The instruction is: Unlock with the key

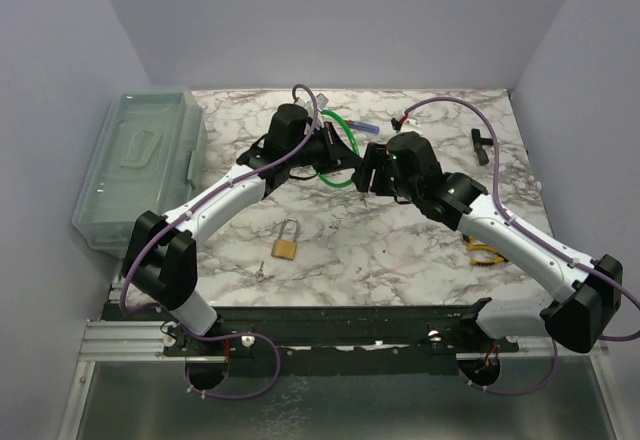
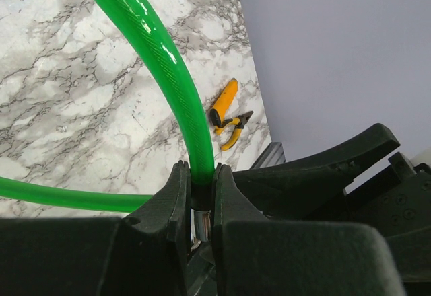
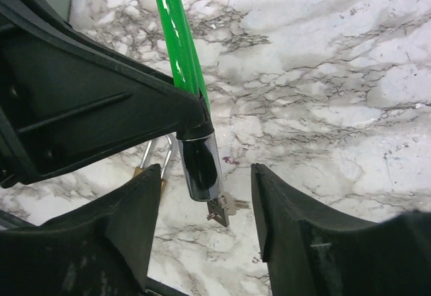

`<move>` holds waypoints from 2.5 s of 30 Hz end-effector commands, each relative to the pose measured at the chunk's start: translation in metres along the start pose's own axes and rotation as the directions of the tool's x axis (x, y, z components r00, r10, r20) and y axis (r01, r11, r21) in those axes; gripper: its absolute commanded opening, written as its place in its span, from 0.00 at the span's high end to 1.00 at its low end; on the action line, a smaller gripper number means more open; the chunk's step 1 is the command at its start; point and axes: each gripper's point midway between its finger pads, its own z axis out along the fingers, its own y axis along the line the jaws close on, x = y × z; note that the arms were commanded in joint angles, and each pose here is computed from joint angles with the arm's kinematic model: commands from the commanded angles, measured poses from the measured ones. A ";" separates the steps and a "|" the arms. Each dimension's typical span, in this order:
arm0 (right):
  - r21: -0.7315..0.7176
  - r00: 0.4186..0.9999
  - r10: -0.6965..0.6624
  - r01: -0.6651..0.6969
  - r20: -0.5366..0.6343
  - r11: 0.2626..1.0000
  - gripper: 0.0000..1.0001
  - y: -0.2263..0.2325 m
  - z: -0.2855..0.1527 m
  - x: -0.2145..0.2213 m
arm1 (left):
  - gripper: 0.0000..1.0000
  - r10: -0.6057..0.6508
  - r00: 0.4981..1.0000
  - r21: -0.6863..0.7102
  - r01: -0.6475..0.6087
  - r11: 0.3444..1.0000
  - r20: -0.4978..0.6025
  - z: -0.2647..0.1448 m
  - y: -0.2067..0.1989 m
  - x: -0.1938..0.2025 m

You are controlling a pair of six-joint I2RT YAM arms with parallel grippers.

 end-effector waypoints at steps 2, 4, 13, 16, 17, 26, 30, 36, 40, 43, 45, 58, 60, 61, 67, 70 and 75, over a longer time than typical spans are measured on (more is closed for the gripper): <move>0.065 0.999 -0.041 0.040 0.011 0.997 0.46 -0.008 0.007 -0.003 | 1.00 0.024 0.999 0.021 -0.024 0.999 0.030 0.001 -0.009 -0.010; 0.068 0.999 -0.044 0.043 0.012 0.997 0.48 -0.008 0.009 -0.002 | 1.00 0.024 0.999 0.023 -0.025 0.999 0.027 0.001 -0.009 -0.010; 0.055 0.999 -0.046 0.045 0.019 0.997 0.56 -0.007 0.017 0.000 | 1.00 0.023 1.000 0.031 -0.024 0.999 0.018 0.001 -0.011 -0.008; 0.051 0.999 -0.046 0.045 0.013 0.998 0.59 -0.006 0.019 0.003 | 1.00 0.023 1.000 0.031 -0.023 0.999 0.016 0.001 -0.011 -0.008; 0.048 0.999 -0.046 0.045 0.013 0.998 0.59 -0.006 0.019 0.004 | 1.00 0.022 1.000 0.030 -0.022 0.999 0.016 0.001 -0.010 -0.008; 0.011 0.999 -0.039 0.039 0.003 0.999 0.84 -0.003 0.022 0.012 | 1.00 0.020 1.000 0.035 -0.020 0.999 0.006 0.003 -0.011 -0.006; 0.003 0.999 -0.013 0.013 0.032 1.000 0.99 -0.005 0.019 0.012 | 0.89 0.037 0.999 0.041 -0.038 0.998 0.008 0.001 -0.013 -0.006; -0.020 0.995 0.031 -0.029 0.100 0.999 1.00 -0.010 0.009 0.009 | 0.45 0.093 0.995 0.054 -0.094 0.994 0.021 -0.004 -0.019 -0.008; -0.067 0.987 0.072 -0.063 0.144 0.996 1.00 -0.009 0.001 0.007 | 0.24 0.132 0.991 0.065 -0.133 0.989 0.028 -0.009 -0.023 -0.008; -0.103 0.978 0.106 -0.089 0.182 0.991 1.00 -0.008 -0.007 0.002 | 0.20 0.155 0.987 0.070 -0.157 0.985 0.033 -0.012 -0.025 -0.009; -0.117 0.971 0.132 -0.110 0.202 0.987 1.00 -0.010 -0.012 -0.001 | 0.20 0.171 0.985 0.077 -0.173 0.982 0.030 -0.012 -0.026 -0.008; -0.126 0.895 0.401 -0.383 0.197 0.915 1.00 -0.066 -0.011 0.007 | 0.28 0.457 0.888 0.156 -0.459 0.874 0.055 -0.031 -0.041 0.000; -0.134 0.883 0.437 -0.419 0.169 0.898 1.00 -0.073 -0.009 0.014 | 0.28 0.557 0.827 0.142 -0.562 0.815 0.078 -0.036 -0.039 0.005; -0.133 0.878 0.452 -0.434 0.157 0.891 1.00 -0.076 -0.008 0.017 | 0.28 0.600 0.796 0.126 -0.605 0.786 0.082 -0.036 -0.035 0.009; -0.122 0.853 0.512 -0.500 0.101 0.857 1.00 -0.088 -0.002 0.034 | 0.26 0.813 0.575 0.083 -0.818 0.570 0.085 -0.027 -0.004 0.046; -0.169 0.846 0.530 -0.515 0.058 0.841 1.00 -0.078 -0.003 0.036 | 0.25 0.861 0.504 0.076 -0.863 0.500 0.063 -0.018 0.012 0.065; -0.195 0.828 0.560 -0.549 0.004 0.813 1.00 -0.070 -0.005 0.043 | 0.25 0.873 0.488 0.073 -0.870 0.487 -0.008 0.001 0.034 0.082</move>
